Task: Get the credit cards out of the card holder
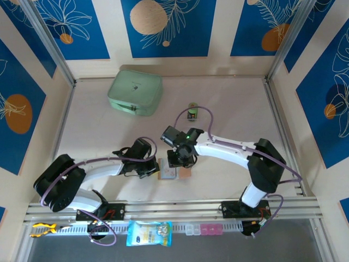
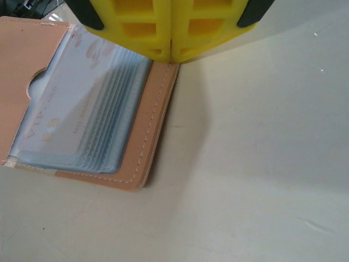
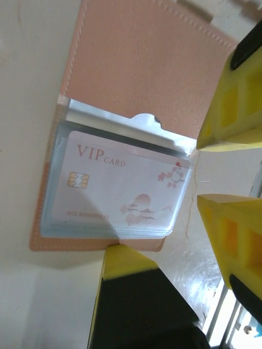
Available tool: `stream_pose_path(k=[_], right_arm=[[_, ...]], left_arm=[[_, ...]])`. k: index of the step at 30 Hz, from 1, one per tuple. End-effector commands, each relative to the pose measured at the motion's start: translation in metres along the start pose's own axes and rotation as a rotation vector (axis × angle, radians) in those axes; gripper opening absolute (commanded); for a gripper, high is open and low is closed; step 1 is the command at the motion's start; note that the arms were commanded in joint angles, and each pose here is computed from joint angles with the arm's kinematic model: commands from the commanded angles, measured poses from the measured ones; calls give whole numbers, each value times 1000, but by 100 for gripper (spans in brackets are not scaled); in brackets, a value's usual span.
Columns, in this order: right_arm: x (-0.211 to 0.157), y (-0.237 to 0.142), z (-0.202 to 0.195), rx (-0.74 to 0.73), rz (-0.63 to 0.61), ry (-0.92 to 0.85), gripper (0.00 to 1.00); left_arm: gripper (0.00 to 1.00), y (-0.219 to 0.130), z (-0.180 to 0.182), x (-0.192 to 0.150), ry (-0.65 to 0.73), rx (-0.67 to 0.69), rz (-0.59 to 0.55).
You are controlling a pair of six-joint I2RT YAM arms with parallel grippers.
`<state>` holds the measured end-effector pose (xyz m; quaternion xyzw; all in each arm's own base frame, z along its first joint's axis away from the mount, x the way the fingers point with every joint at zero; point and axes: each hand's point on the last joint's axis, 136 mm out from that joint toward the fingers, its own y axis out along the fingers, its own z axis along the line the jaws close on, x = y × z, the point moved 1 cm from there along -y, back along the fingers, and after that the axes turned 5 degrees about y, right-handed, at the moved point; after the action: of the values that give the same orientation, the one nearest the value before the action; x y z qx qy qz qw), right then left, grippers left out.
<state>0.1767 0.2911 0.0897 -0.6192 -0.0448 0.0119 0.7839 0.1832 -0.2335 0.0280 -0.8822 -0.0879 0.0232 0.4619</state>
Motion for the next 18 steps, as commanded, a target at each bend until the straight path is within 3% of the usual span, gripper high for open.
stream_pose_path(k=[1,8,18], right_arm=[[-5,10,-8,-67,42,27,30],[-1,29,-35,-141,61,74,46],[2,44,-58,-155,76,106,46]], left_arm=[[0,0,11,-11,-13,33,31],[1,0,13,-11,-15,39,30],[1,2,14,-11,-17,39,34]])
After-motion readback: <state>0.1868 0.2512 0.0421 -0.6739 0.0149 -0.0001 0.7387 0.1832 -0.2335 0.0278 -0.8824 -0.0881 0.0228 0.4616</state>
